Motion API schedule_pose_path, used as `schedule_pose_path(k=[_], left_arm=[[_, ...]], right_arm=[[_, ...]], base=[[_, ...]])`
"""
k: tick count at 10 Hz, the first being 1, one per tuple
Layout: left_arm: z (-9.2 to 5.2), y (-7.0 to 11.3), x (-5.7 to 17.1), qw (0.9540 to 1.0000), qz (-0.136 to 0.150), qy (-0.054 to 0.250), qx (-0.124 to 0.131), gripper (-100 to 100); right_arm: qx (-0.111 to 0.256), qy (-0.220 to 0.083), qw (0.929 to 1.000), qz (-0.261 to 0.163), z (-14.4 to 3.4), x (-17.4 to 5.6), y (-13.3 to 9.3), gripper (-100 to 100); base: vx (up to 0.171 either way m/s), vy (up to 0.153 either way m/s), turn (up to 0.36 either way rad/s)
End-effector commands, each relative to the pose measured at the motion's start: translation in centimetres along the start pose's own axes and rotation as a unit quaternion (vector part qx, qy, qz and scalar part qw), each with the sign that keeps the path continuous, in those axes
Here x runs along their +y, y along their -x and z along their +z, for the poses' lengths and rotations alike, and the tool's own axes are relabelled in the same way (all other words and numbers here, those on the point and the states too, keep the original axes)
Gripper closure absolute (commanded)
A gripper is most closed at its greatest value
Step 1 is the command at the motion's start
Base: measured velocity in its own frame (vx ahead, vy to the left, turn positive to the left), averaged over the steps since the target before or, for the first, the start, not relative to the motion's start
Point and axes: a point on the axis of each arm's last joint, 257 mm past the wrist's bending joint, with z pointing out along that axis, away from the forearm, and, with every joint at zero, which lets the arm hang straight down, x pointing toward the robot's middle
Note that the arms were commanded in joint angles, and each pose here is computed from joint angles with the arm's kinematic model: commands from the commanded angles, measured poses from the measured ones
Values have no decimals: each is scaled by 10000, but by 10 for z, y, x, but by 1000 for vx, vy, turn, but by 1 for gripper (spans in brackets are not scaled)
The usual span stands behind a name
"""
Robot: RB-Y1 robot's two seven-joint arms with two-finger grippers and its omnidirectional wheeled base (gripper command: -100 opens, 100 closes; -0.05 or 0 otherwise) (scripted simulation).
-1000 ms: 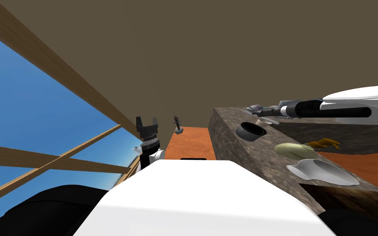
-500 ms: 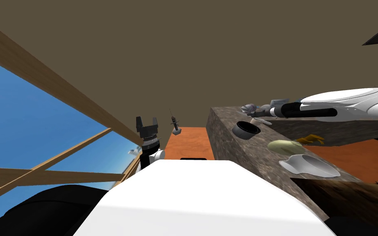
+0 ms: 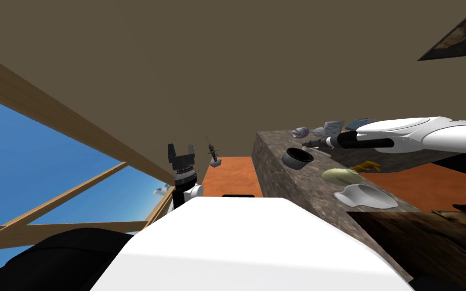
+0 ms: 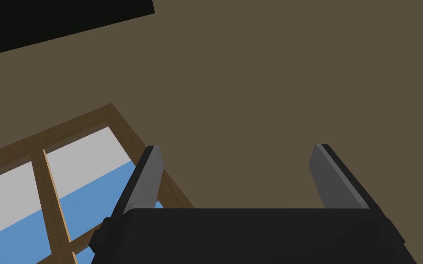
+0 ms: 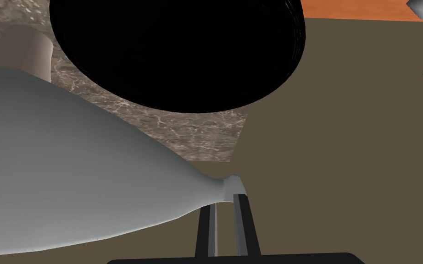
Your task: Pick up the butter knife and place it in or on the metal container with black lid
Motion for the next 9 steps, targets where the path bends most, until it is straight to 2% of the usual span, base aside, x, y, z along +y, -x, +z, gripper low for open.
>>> schedule_pose_path(k=[1,4,5,6,9], left_arm=[[0,0,0,10000,0,0,0,0],[0,0,0,10000,0,0,0,0],[0,0,0,10000,0,0,0,0],[0,0,0,10000,0,0,0,0],[0,0,0,10000,0,0,0,0]], right_arm=[[63,-34,9999,119,8,-1,-7,100],[173,-36,9994,289,23,3,-18,100],[153,-30,9996,237,20,2,-15,100],[162,-32,9996,249,21,2,-16,-100],[163,-32,9996,247,21,2,-16,-100]], base=[[-4,-23,-63],[8,-22,-68],[4,-8,-17],[0,0,0],[0,0,0]])
